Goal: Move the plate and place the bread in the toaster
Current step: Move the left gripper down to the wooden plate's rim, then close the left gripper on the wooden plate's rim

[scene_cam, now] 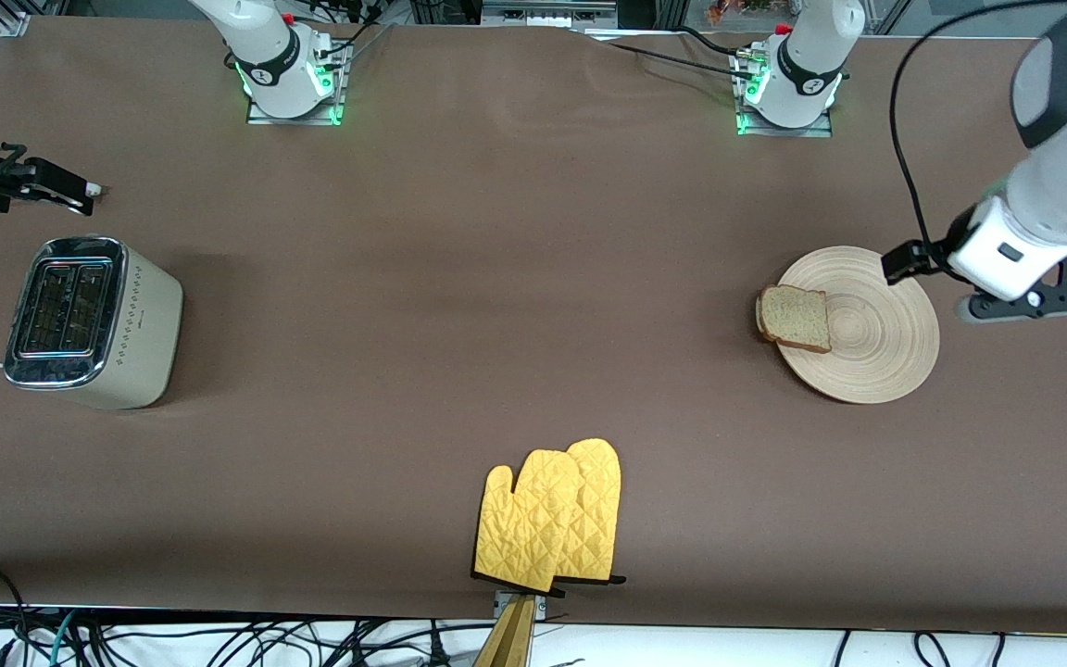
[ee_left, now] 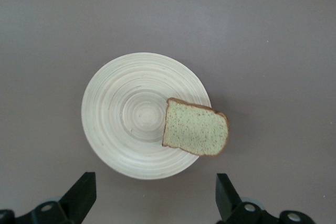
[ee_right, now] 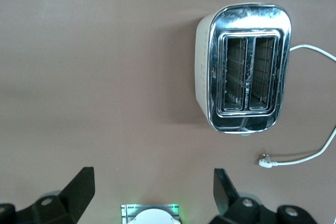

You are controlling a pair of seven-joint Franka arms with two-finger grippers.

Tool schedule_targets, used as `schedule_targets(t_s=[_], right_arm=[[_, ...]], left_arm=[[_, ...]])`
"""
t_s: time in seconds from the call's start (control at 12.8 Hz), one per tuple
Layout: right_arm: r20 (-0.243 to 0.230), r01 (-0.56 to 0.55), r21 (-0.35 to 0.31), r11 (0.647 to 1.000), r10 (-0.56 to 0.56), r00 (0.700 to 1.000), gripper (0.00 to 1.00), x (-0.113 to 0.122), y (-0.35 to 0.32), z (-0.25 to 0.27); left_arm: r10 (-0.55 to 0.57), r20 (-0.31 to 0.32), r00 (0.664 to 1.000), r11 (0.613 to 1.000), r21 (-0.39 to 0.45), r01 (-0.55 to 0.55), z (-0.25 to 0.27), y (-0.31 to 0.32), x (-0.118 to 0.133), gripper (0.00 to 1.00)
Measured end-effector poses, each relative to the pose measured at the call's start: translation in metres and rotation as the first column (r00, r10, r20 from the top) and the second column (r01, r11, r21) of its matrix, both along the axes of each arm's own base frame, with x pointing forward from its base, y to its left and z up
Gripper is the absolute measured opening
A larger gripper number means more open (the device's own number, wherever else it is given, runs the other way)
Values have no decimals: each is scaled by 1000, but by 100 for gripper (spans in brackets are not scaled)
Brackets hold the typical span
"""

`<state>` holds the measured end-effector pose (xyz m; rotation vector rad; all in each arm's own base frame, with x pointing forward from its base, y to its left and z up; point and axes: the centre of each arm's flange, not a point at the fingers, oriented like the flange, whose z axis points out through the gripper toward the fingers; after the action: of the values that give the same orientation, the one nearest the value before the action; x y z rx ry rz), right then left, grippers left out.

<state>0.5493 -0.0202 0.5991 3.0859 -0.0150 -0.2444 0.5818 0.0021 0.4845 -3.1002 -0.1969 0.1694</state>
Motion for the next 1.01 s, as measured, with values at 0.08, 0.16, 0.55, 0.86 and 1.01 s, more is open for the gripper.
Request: schedule_targets(t_s=[0.08, 0.16, 0.55, 0.86, 1.01], right_arm=[[-4, -1, 0, 1000, 1, 1000, 100, -1, 0, 0], [-6, -3, 1, 1000, 3, 1000, 100, -1, 1, 0], [-8, -14, 1, 1000, 14, 1000, 100, -1, 7, 0], [-11, -12, 1, 1000, 12, 1000, 100, -1, 6, 0], [-12, -11, 1, 1000, 11, 1000, 100, -1, 5, 0]], left_arm=[[3, -1, 1000, 1000, -19, -3, -26, 26, -2, 100], [3, -12, 1000, 999, -33, -4, -50, 49, -7, 100], [-22, -43, 999, 973, -229, 12, -128, 156, -26, 100], [-99, -6, 995, 898, -431, 87, -226, 244, -54, 100], [-128, 5, 992, 879, -462, 116, -257, 270, -63, 100]])
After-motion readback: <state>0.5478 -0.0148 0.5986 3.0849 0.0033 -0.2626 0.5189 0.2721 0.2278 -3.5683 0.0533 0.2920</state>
